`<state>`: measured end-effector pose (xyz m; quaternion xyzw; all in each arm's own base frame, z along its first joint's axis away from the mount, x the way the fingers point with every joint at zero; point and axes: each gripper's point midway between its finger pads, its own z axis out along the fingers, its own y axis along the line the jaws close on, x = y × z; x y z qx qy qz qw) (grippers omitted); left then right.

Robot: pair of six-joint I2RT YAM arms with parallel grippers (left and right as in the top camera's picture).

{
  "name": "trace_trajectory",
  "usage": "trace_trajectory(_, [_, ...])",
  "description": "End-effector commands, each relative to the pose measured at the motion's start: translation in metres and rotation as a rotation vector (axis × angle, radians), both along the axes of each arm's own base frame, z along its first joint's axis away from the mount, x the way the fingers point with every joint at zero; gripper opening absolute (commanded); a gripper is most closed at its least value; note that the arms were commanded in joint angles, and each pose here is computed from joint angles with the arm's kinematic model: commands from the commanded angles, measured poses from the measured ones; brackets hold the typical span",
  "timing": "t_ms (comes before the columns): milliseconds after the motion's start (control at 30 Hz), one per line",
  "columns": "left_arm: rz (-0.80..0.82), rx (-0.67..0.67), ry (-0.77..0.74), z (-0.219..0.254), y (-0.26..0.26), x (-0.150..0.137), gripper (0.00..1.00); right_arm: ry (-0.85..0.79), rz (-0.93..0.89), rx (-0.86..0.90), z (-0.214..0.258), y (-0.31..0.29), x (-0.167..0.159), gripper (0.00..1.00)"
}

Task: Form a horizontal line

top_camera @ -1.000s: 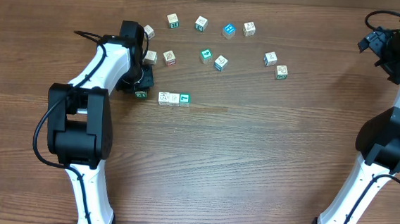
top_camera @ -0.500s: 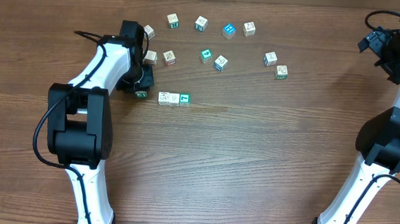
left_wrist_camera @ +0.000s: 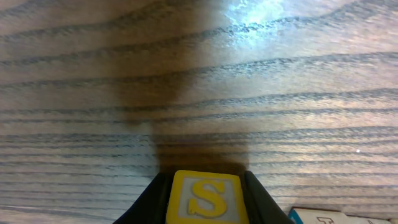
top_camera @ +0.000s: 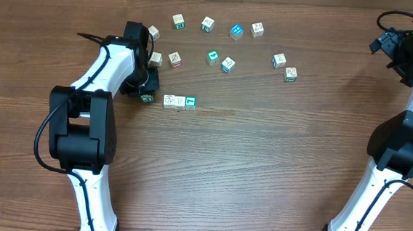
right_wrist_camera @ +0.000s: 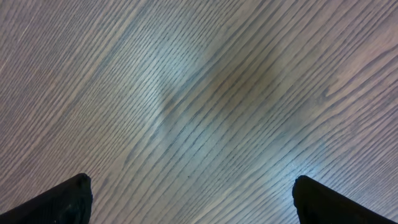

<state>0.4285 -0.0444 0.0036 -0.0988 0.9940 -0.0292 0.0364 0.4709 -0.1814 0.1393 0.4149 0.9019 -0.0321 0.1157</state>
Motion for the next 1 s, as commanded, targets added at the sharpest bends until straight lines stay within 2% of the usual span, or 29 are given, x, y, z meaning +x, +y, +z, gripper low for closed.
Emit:
trace_trajectory(0, [-0.008,-0.052,0.043,-0.013,-0.015,-0.006,0.23,-0.014,0.000,-0.007,0.007,-0.002,-0.001,1.00])
trace_trajectory(300, [-0.010,-0.091,0.051,-0.012,-0.022,-0.008,0.35,-0.013,0.000,-0.008,0.007,-0.002,-0.001,1.00])
trace_trajectory(400, [-0.010,-0.089,0.045,-0.012,-0.021,-0.006,0.47,-0.013,0.000,-0.007,0.007,-0.002,-0.001,1.00])
trace_trajectory(567, [-0.010,-0.075,0.018,-0.012,-0.019,0.000,0.54,-0.013,0.000,-0.007,0.007,-0.002,-0.001,1.00])
trace_trajectory(833, [-0.009,-0.073,-0.042,-0.011,-0.018,0.015,0.55,-0.014,0.000,-0.008,0.007,-0.002,-0.001,1.00])
trace_trajectory(967, [0.007,-0.002,-0.076,-0.011,-0.006,0.023,0.55,-0.013,0.000,-0.007,0.007,-0.002,-0.001,1.00])
